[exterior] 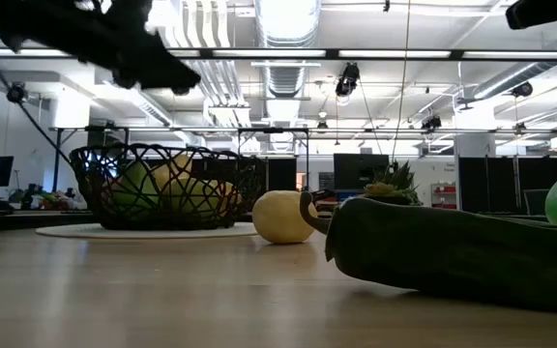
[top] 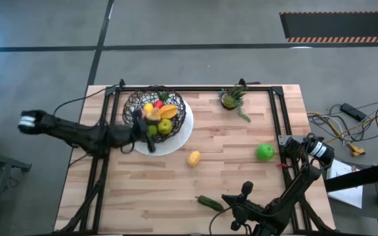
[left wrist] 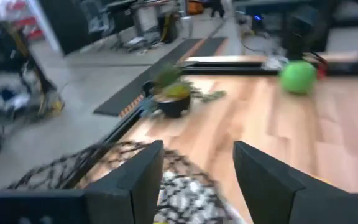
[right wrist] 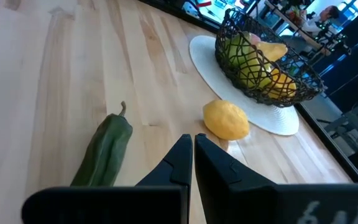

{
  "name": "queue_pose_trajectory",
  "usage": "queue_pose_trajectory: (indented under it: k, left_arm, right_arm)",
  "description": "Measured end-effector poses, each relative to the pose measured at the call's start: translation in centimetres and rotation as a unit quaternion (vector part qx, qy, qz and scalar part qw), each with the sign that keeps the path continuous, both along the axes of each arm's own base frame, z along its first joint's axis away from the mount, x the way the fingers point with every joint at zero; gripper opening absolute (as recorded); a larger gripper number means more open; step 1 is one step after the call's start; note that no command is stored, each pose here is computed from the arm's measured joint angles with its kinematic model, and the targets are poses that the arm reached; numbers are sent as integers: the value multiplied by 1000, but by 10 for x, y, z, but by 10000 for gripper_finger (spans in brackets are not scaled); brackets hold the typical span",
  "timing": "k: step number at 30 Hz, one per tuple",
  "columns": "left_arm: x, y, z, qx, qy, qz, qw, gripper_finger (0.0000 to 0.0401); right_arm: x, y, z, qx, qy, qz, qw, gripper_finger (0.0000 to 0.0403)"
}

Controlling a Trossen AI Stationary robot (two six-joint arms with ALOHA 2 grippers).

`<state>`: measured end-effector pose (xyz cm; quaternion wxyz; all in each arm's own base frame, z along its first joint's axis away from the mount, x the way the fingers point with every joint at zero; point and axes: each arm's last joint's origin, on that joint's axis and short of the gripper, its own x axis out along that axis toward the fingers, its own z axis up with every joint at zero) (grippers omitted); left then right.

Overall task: Build produce basket
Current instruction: Put the yellow lemon into the wire basket

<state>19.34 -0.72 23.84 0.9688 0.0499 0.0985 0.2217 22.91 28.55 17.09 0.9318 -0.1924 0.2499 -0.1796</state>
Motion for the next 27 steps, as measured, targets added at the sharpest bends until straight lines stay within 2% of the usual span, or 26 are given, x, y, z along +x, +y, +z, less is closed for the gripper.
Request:
queue_pose_trajectory:
  k: [3,6,11,16,19,21,25,27]
  left_arm:
    - [10,-35,1,54,35,-18,998,166]
    - [23,-71,-5,101,68,5,993,154]
    - [65,-123,-17,141,104,0,985,137]
    - [120,-148,-26,91,101,18,990,139]
    - [147,-152,-32,61,153,-4,986,155]
    - [165,-148,-36,11,184,-19,983,176]
    - [189,-131,-46,-87,249,-25,964,237]
    - [196,-119,-57,-109,268,-9,957,272]
  right_arm:
    - [-1,0,0,-1,8,2,1000,9]
    - [-3,-3,2,2,18,-1,1000,9]
    - [-3,-4,3,1,17,-5,1000,9]
    - [-3,-3,3,3,16,-5,1000,9]
    - [-3,-3,3,9,13,-9,1000,9]
    - [-3,-3,3,14,11,-10,1000,9]
    - [-3,-3,3,24,7,-15,1000,9]
    - [-3,-3,2,25,7,-15,1000,9]
